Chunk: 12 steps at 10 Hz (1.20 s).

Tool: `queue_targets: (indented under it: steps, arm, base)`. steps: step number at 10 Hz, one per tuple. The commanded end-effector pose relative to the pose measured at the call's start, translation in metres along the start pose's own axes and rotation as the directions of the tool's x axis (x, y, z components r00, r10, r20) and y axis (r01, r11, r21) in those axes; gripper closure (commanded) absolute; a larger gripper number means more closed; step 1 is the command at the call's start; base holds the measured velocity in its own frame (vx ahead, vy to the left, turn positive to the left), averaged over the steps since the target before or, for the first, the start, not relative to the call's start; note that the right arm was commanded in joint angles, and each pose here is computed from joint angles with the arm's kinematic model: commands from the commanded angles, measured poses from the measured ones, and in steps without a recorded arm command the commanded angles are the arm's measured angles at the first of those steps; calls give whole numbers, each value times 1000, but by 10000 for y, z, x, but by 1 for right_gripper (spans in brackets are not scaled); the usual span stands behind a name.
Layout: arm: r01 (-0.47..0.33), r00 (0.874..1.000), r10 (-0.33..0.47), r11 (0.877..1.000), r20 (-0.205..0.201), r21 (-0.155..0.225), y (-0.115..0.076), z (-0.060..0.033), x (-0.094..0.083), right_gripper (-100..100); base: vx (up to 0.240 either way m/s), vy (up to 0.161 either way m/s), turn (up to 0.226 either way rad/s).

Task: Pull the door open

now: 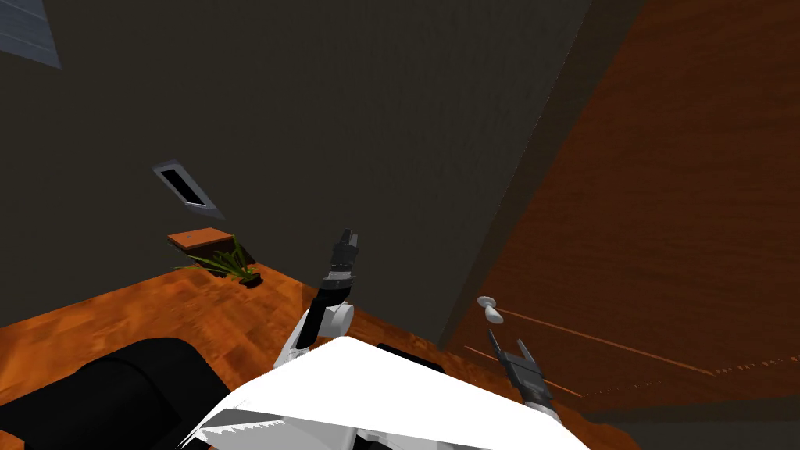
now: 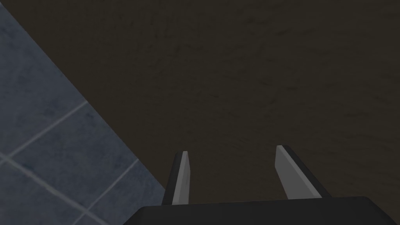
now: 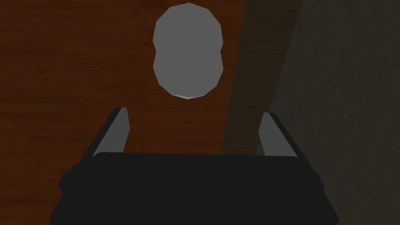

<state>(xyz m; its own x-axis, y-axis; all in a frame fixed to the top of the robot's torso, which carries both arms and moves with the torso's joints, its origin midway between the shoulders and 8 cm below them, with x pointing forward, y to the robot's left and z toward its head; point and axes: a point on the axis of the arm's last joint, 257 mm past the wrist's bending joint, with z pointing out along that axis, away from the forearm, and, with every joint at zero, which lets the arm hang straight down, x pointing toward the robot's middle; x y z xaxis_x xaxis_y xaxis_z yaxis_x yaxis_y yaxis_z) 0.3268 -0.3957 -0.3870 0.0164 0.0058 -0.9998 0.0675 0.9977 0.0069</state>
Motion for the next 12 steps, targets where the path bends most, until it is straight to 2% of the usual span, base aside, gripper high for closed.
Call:
queue_targets:
  steps: [1,5,6,7,12]
  arm:
    - [0,1000,0,999,-4,45,-102,103,24,-100]
    - [-9,1000,11,992,-10,128,-279,294,51,-100]
    - [-9,1000,10,993,-7,114,-253,264,49,-100]
    - [-9,1000,10,993,-7,114,-253,264,49,100]
    - [-9,1000,10,993,-7,114,-253,264,49,100]
  base:
    - [41,-52,280]
    - [36,-45,199]
    - [19,-27,43]
    - [-1,4,-37]
    - [-1,2,-1]
